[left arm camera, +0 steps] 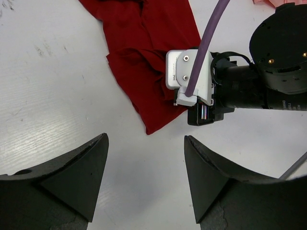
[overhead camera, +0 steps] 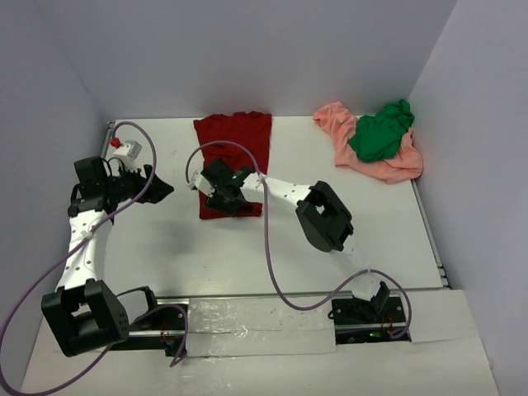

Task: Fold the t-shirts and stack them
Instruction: Fold the tshirt

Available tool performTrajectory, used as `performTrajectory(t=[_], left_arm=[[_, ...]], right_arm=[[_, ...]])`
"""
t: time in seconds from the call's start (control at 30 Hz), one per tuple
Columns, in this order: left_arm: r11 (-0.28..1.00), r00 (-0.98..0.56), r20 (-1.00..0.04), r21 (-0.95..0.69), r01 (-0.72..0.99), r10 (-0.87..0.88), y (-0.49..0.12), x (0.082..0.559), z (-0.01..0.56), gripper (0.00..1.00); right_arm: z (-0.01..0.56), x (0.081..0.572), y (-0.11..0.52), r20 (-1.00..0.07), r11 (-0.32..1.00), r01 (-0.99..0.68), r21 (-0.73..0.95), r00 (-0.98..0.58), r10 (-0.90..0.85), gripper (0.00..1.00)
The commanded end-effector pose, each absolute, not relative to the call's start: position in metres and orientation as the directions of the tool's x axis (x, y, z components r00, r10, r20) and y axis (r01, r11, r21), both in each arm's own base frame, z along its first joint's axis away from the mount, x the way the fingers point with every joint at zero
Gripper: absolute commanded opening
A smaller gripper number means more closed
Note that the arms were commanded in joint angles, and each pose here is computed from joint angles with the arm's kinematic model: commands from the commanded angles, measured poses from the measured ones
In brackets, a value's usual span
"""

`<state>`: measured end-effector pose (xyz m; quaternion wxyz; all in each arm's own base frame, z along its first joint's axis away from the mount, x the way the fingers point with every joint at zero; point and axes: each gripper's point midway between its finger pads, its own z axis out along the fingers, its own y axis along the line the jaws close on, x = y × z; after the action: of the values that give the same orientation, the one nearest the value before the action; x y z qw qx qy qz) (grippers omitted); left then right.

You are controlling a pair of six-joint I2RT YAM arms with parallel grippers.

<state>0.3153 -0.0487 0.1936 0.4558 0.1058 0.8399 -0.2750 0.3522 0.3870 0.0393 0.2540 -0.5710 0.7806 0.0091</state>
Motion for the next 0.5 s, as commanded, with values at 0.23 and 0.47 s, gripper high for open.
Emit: performTrajectory(t=[0.23,0.47], left_arm=[[0.817,-0.527,-0.847,-0.346,0.462,-0.061,-0.049,0.319,0.199,0.73],[0.816,-0.528,-0.847,-0.346,0.463,-0.059,-0.049,0.320,0.198,0.73]], right_arm=[[0.090,0.366,0.402,-0.487,0.345,-0.864,-0.367,-0.138,-0.862,0.64],[0.105,0.362,0.401,-0.494,0.332,-0.872,-0.359,-0.125,-0.861,0.66]])
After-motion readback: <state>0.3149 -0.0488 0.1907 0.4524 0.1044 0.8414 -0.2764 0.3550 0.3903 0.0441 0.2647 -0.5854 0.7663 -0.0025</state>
